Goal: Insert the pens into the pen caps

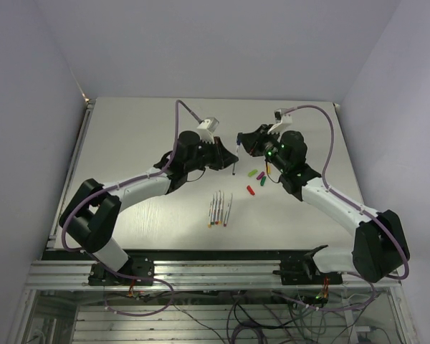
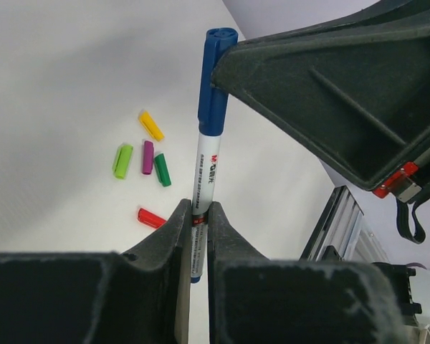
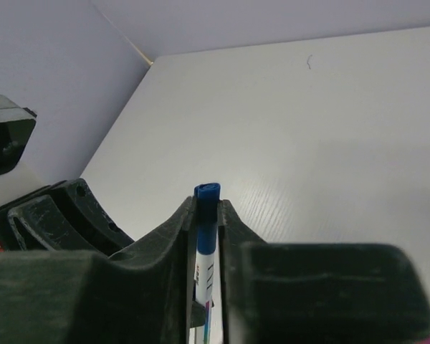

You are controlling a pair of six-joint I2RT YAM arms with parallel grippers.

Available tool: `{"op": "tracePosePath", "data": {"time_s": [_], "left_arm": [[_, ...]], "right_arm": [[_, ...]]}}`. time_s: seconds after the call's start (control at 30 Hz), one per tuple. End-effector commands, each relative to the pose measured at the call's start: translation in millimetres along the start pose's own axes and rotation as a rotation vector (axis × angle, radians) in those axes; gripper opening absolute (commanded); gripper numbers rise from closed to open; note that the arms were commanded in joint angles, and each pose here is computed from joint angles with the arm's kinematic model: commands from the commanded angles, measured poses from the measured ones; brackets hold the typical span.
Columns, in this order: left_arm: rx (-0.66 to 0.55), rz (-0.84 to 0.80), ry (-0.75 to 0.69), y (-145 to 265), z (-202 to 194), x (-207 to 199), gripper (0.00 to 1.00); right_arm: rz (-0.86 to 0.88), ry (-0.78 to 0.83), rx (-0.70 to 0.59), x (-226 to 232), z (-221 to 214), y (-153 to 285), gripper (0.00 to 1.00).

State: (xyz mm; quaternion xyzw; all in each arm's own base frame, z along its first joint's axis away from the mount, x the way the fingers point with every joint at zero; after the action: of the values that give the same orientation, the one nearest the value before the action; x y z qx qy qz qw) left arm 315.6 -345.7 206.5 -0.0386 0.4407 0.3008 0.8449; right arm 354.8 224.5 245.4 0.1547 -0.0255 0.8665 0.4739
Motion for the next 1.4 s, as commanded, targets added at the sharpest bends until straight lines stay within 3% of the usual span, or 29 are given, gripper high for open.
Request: {"op": "tracePosePath", "data": {"time_s": [0.0, 0.1, 0.23, 0.47, 0.67, 0.97, 1.37], "left_arm": [[-0.26, -0.126, -0.083, 7, 78, -39, 0.07], [-0.155, -0.052, -0.05, 7, 45, -10, 0.07], [-0.058, 0.065, -0.013, 10, 10, 30, 0.07], [-0.071, 0.268, -0.011, 6, 6, 75, 0.07], [-0.073, 0.394, 0.034, -14, 26, 121, 0.07], [0.016, 0.611, 0.09, -27, 22, 195, 0.11], [0.089, 0.834, 0.051, -13, 17, 232, 0.18]], "right_arm": [[0.002, 0.015, 0.167, 5, -41, 2, 0.23], [-0.032, 0.047, 0.041, 5, 1, -8, 0.42], [-0.079, 0.099, -0.125, 7, 59, -8, 0.54], [-0.25, 0.069, -0.28, -13, 96, 24, 0.88], [-0.379, 0.054, -0.198, -36, 75, 36, 0.89], [-0.47, 0.06, -0.121, -53, 48, 59, 0.84], [-0.475, 0.032, -0.086, -56, 29, 61, 0.82]]}}
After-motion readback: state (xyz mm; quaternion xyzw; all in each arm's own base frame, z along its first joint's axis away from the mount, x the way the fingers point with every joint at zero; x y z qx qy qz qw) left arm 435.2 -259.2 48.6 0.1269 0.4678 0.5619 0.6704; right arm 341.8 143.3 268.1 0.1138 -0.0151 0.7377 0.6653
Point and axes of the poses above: each gripper's point midway between its finger pads, its own y axis back along the fingers, its own x axis along the line the jaws close on, z = x × y, the point moved 2 cm from there along y, back along the fingers, and after that the axes turned 12 degrees about y, right-handed, at the moved point
